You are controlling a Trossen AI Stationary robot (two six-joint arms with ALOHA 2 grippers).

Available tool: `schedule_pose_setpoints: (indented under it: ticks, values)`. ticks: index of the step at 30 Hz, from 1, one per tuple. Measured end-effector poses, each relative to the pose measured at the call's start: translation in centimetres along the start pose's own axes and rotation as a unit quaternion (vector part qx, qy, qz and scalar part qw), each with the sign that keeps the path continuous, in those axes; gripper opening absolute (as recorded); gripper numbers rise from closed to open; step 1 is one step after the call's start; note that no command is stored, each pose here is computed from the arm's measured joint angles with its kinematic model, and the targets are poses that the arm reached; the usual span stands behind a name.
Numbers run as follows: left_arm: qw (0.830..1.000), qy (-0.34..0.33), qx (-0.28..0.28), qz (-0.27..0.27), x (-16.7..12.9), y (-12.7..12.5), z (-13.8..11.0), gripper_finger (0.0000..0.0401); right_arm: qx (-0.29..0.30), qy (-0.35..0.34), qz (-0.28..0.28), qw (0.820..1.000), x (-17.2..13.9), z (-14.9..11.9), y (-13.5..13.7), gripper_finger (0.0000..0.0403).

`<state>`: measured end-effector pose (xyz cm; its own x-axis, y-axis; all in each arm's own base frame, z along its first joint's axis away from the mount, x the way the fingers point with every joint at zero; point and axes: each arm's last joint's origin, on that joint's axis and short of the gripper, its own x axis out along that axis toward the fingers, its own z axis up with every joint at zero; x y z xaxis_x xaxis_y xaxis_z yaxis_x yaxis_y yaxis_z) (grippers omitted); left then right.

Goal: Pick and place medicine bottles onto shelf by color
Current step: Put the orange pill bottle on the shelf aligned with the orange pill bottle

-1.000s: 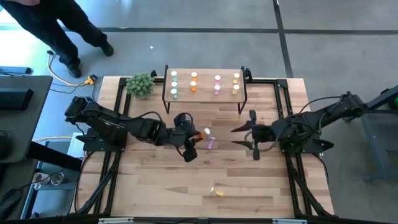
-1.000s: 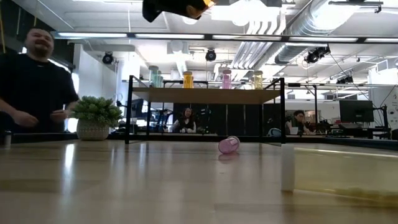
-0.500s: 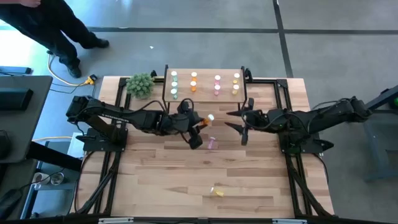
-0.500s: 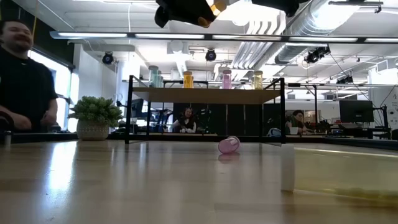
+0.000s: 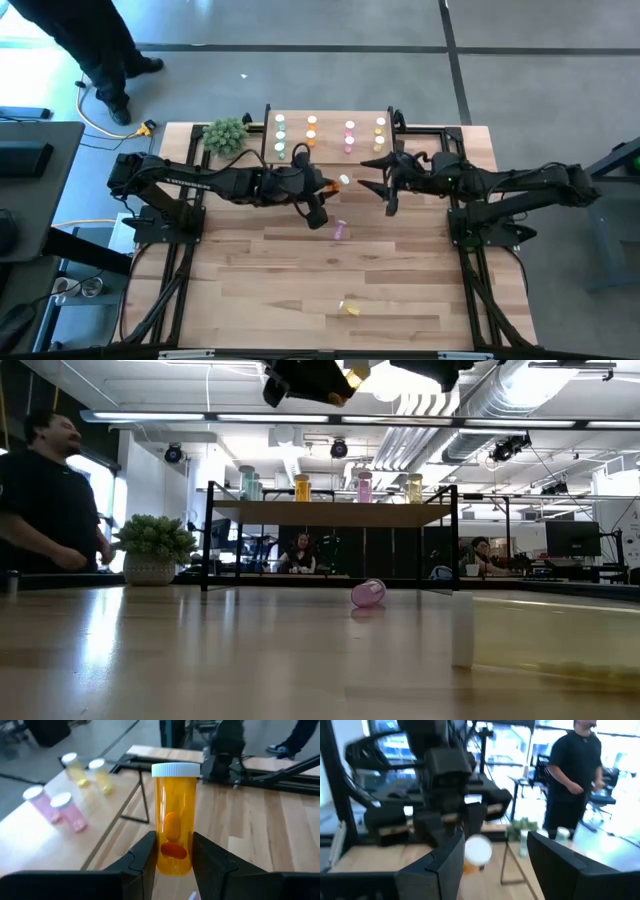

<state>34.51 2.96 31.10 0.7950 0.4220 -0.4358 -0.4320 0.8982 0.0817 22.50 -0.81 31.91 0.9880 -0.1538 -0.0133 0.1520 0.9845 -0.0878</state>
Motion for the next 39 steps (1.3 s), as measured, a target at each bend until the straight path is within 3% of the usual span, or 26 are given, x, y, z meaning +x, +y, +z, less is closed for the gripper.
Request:
schedule_pose_setpoints:
  ticks: [5, 23, 39]
  values:
    - [0.999, -0.025, 0.012, -0.029, 0.1, 0.2, 0.6, 0.0097, 0.005, -0.040, 0.024, 0.999, 0.9, 0.3, -0.7, 0.0207]
    - [0.998, -0.045, 0.027, -0.029, 0.1, 0.1, 1.0, 0.0097, 0.024, -0.026, 0.052, 0.998, 3.5, -1.5, -0.4, 0.0208]
    - [0.998, -0.042, 0.028, -0.033, 0.1, 0.1, 0.9, 0.0097, 0.058, -0.036, 0.080, 0.994, 3.5, -1.3, -0.3, 0.0206]
